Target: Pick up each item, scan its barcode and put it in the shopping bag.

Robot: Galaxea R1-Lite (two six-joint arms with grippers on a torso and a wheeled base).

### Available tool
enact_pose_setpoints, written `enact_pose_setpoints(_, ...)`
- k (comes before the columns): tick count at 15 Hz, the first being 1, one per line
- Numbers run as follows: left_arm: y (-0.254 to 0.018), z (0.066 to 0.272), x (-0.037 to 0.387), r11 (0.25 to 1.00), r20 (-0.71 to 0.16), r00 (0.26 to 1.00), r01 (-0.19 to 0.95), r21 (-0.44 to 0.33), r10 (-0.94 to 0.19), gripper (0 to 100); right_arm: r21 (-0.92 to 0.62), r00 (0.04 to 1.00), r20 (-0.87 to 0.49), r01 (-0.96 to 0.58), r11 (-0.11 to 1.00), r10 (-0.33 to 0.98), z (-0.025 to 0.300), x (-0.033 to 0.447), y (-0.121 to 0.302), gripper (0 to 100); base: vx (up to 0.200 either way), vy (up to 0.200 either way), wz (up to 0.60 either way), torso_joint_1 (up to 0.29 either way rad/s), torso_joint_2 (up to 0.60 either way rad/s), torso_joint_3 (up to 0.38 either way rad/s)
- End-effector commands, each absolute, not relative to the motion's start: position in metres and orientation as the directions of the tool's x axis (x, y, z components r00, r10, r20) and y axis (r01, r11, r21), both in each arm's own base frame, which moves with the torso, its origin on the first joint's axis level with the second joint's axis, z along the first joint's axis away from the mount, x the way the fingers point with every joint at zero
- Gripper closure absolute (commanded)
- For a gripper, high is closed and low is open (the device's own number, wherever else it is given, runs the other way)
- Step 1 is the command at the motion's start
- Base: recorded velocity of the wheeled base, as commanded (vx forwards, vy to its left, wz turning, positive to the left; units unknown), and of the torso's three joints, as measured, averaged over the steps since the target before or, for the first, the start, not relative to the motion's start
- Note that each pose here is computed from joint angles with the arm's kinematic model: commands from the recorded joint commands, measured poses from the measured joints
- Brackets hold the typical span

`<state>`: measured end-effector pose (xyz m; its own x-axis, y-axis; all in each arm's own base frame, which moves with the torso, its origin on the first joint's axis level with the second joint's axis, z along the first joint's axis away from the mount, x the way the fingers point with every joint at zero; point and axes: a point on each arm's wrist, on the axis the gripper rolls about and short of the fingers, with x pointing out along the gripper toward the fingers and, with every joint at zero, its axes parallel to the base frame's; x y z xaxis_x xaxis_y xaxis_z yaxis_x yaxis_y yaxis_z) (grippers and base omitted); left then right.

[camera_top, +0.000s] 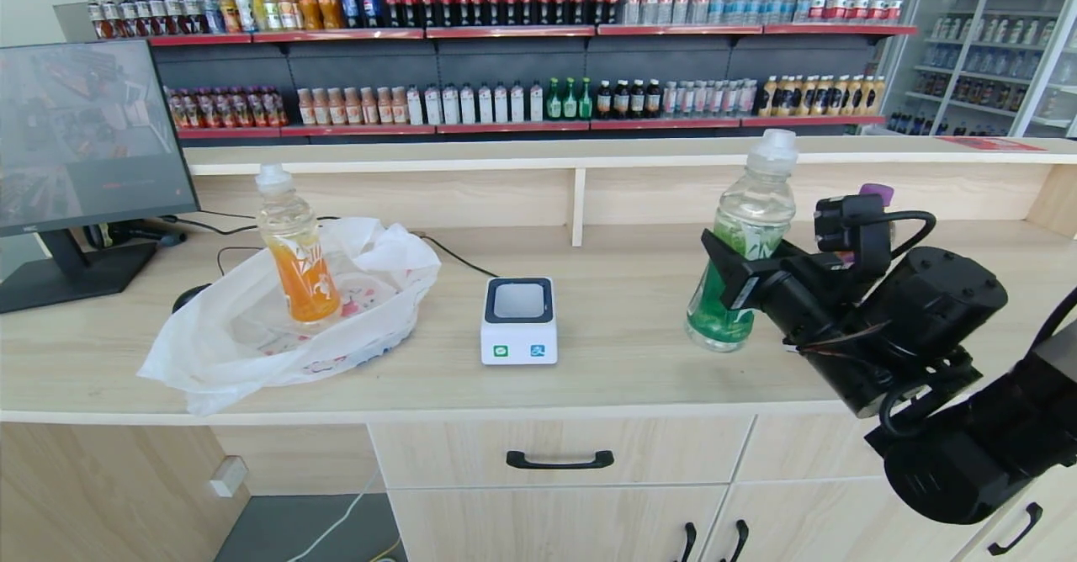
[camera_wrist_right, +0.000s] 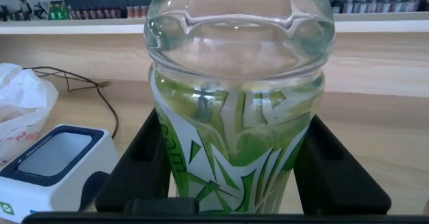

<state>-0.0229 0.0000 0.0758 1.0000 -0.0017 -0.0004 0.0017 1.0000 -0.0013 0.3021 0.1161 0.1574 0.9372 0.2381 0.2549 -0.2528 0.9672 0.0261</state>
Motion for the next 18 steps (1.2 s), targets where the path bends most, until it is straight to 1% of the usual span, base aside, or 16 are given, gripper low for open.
enact_pose_setpoints(1, 0.000, 0.075, -0.023, 1.000, -0.002, 1.000, 0.002, -0.002, -0.002, 0, 0.030, 0.926, 0.290, -0.261, 0.965, 0.242, 0.172, 0.287, 0.113, 100, 0.000, 0.000, 0.00, 0.000, 0.00, 0.000)
enact_pose_setpoints(6, 0.000, 0.076, -0.023, 1.000, 0.000, 1.000, 0.002, -0.002, -0.002, 0, 0.025, 0.912, 0.313, -0.289, 0.957, 0.267, 0.185, 0.258, 0.110, 100, 0.000, 0.000, 0.00, 0.000, 0.00, 0.000)
enact_pose_setpoints(8, 0.000, 0.075, -0.023, 1.000, -0.002, 1.000, 0.002, -0.002, -0.002, 0, 0.019, 0.901, 0.308, -0.325, 0.945, 0.304, 0.186, 0.243, 0.115, 100, 0.000, 0.000, 0.00, 0.000, 0.00, 0.000)
enact_pose_setpoints(13, 0.000, 0.076, -0.023, 1.000, 0.000, 1.000, 0.002, -0.002, -0.002, 0, 0.008, 0.892, 0.304, -0.354, 0.935, 0.335, 0.187, 0.223, 0.115, 100, 0.000, 0.000, 0.00, 0.000, 0.00, 0.000)
enact_pose_setpoints(18, 0.000, 0.075, -0.023, 1.000, -0.002, 1.000, 0.002, -0.002, -0.002, 0, 0.003, 0.853, 0.269, -0.466, 0.885, 0.448, 0.180, 0.181, 0.122, 100, 0.000, 0.000, 0.00, 0.000, 0.00, 0.000)
